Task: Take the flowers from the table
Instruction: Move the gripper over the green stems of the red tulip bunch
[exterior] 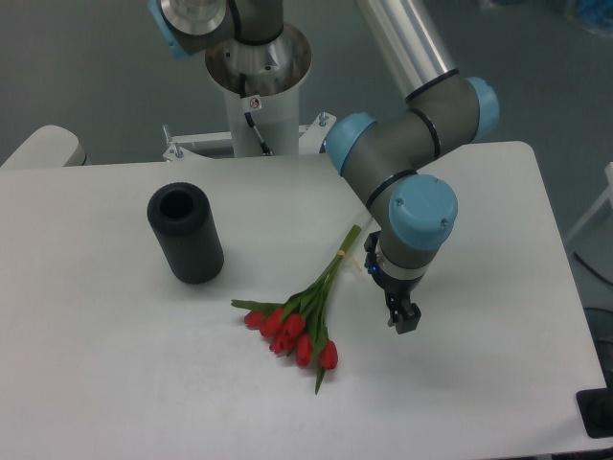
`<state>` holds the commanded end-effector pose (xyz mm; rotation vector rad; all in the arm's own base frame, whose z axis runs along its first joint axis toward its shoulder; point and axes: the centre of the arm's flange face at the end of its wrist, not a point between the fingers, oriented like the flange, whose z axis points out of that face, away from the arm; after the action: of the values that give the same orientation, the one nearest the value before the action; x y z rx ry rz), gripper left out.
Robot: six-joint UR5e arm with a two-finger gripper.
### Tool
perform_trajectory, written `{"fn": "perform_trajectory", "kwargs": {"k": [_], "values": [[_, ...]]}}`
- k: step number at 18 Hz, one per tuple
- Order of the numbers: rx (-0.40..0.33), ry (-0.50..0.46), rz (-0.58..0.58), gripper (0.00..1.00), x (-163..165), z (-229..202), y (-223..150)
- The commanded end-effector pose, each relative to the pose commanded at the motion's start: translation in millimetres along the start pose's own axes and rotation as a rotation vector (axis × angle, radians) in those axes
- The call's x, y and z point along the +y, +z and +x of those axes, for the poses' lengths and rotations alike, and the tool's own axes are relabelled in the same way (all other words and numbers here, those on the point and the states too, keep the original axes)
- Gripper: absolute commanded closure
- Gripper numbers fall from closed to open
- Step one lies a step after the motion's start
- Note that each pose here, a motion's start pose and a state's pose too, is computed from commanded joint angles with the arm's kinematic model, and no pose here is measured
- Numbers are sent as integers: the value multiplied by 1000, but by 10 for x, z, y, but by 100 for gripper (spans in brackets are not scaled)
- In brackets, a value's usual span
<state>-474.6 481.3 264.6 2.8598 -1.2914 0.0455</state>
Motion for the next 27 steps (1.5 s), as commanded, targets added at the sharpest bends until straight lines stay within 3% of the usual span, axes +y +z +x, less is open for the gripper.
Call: {"fn": "perform_trajectory", "kwargs": {"k": [3,10,15,23,27], "values": [[-1,-8,-1,0,-26,18,-33],[27,-227,39,0,-99,204,70],[83,-297,42,0,-373,558,303],[41,-499,38,0,-609,777,457],[22,-513,36,0,-764,740,514]]}}
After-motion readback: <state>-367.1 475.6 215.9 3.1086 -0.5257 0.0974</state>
